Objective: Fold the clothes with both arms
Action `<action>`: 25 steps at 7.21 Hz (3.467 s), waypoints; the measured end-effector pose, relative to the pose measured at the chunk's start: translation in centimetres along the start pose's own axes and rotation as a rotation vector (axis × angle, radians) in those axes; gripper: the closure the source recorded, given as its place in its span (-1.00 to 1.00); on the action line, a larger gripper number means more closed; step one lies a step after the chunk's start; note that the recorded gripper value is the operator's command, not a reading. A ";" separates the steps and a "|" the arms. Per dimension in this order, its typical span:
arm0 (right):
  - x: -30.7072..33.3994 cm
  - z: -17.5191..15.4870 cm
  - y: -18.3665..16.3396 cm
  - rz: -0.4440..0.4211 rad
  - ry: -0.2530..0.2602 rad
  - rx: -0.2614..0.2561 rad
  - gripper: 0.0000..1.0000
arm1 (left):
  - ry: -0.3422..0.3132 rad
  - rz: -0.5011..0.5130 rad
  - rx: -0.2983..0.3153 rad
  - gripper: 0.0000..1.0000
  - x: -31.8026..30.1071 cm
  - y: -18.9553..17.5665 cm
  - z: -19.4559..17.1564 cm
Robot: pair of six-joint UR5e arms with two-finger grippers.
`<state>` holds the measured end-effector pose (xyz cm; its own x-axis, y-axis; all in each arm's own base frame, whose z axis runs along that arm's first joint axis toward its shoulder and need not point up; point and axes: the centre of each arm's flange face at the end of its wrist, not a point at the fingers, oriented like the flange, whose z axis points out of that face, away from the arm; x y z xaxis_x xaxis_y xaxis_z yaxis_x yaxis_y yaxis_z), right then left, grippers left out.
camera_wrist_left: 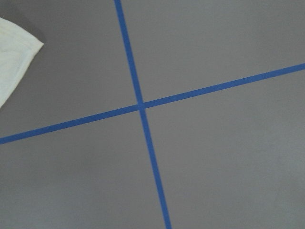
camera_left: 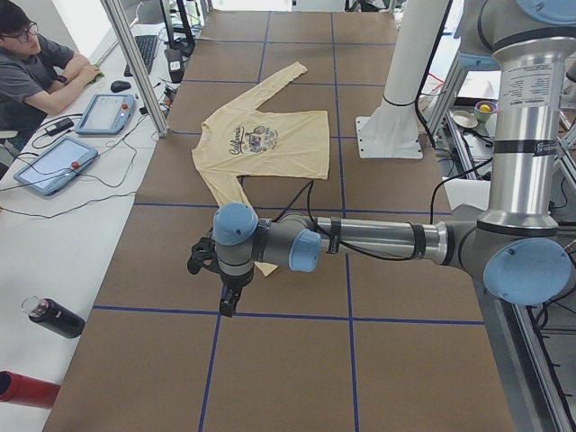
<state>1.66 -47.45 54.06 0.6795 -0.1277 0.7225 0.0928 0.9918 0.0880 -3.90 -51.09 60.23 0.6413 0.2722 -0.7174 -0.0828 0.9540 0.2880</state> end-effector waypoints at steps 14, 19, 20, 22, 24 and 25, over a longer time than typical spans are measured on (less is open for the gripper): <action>-13.6 20.3 1.3 -0.025 -0.114 0.032 -0.90 | 0.038 0.095 0.106 -1.00 2.8 -4.4 0.0; -13.4 22.5 3.8 -0.035 -0.080 -0.019 -0.72 | 0.037 0.096 0.106 -1.00 2.8 -4.4 0.0; -13.7 22.9 3.9 -0.039 -0.078 -0.026 -0.50 | 0.038 0.096 0.105 -1.00 2.8 -4.3 0.0; -13.7 23.2 4.1 -0.040 -0.075 -0.035 -0.49 | 0.038 0.094 0.103 -1.00 2.7 -4.3 0.1; -13.5 23.4 4.4 -0.037 -0.076 -0.045 -0.49 | 0.037 0.094 0.103 -1.00 2.6 -4.3 0.1; -13.4 23.5 4.5 -0.035 -0.076 -0.050 -0.42 | 0.037 0.094 0.103 -1.00 2.6 -4.3 0.1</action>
<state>-24.07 -41.08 60.89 0.6181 -0.1596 0.7697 0.1528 0.9849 0.0816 -1.74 -54.51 57.17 0.6053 0.3658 -0.7070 -0.0612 0.9069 0.4168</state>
